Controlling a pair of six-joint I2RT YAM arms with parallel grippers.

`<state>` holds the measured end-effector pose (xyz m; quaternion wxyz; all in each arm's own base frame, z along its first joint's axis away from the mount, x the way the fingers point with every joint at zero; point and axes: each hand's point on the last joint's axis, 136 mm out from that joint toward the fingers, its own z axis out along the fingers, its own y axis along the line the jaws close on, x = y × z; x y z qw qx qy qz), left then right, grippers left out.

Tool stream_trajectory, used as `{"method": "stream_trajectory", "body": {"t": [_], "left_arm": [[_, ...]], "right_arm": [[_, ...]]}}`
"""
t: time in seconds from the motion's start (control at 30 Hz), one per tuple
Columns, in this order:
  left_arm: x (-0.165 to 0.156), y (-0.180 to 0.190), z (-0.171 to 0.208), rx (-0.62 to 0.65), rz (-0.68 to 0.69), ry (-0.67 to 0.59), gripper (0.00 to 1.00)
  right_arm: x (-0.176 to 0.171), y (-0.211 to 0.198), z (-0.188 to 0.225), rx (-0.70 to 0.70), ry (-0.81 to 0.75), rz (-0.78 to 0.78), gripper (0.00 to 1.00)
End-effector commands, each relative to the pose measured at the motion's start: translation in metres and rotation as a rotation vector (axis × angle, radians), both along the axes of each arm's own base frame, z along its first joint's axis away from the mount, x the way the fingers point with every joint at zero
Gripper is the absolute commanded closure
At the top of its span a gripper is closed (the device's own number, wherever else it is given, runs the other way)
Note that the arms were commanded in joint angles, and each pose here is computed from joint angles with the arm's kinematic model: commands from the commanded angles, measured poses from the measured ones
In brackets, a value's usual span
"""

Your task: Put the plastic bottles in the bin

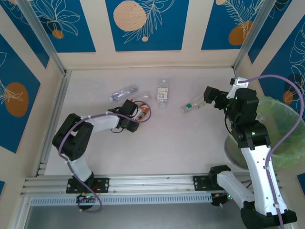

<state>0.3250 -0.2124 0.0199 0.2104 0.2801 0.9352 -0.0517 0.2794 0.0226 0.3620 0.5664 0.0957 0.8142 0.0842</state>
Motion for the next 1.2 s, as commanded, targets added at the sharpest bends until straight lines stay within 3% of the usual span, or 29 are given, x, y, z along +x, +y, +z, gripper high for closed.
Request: {"method": "stream_trajectory", "body": {"t": [0.0, 0.43, 0.67, 0.97, 1.17], "left_arm": [[-0.027, -0.014, -0.011, -0.032, -0.076, 0.074, 0.74], [-0.025, -0.031, 0.006, -0.118, -0.098, 0.038, 1.0], [-0.023, -0.049, 0.027, -0.207, -0.109, 0.008, 1.0], [-0.023, -0.093, 0.09, -0.535, -0.14, -0.046, 1.0], [-0.029, -0.12, 0.147, -0.736, -0.198, -0.086, 1.0]], "right_arm": [[0.0, 0.003, 0.007, -0.009, -0.021, 0.015, 0.0], [0.007, 0.032, 0.006, 0.03, -0.017, 0.157, 0.0], [0.009, 0.055, 0.0, 0.05, 0.006, 0.266, 0.0], [0.021, 0.095, -0.028, 0.165, 0.066, 0.356, 0.0], [0.019, 0.131, -0.024, 0.388, 0.144, 0.478, 0.0]]}}
